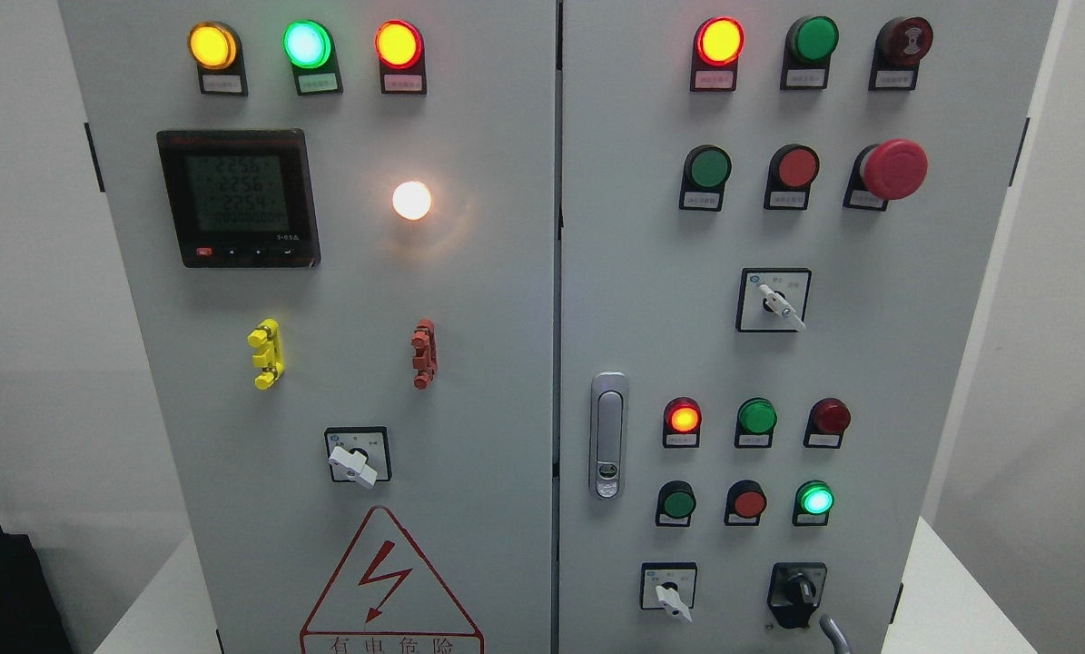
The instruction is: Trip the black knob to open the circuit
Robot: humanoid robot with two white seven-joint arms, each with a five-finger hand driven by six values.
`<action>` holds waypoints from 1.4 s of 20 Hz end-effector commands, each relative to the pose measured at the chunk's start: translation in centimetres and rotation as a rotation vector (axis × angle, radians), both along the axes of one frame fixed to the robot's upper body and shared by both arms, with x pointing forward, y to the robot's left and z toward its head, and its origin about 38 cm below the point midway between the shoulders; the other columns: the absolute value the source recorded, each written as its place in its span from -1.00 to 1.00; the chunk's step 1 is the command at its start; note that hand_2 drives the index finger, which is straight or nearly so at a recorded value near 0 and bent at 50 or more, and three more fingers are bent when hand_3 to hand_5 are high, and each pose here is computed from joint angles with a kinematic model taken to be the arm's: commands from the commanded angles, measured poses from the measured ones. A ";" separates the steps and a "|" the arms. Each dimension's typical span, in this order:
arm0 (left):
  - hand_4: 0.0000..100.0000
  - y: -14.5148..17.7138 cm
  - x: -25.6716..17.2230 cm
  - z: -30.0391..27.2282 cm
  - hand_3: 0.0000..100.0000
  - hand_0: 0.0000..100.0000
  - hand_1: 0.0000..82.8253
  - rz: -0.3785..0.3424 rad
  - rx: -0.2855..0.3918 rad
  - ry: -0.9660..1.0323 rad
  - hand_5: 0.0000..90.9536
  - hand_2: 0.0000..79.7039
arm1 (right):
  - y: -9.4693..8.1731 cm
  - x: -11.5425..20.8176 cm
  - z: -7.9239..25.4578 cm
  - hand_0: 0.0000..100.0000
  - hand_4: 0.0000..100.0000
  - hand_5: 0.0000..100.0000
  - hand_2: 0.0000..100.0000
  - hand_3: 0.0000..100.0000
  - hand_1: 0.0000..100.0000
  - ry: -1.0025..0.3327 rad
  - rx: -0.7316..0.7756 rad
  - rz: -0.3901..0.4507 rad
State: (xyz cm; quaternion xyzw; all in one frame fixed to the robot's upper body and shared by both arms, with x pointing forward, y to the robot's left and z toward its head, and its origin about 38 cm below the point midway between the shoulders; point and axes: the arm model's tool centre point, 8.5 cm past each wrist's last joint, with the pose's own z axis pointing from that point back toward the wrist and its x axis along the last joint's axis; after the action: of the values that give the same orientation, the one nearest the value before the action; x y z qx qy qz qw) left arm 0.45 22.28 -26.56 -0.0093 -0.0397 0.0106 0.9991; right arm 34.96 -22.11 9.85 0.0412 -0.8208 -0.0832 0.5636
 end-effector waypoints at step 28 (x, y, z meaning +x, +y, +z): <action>-1.00 -0.1 0.2 0.0 -1.00 -0.76 -0.06 0.003 -0.001 -0.004 -1.00 -1.00 | 0.6 -8.2 -0.9 -0.26 -0.28 -0.34 -1.00 -0.07 -0.16 0.011 0.046 -0.015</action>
State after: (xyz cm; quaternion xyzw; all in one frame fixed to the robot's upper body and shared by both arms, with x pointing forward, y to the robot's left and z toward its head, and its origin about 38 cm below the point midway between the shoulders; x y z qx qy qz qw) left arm 0.44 22.28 -26.56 -0.0093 -0.0397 0.0106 0.9991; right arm 26.97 -21.86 7.93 0.0418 -0.8047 -0.1018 0.5834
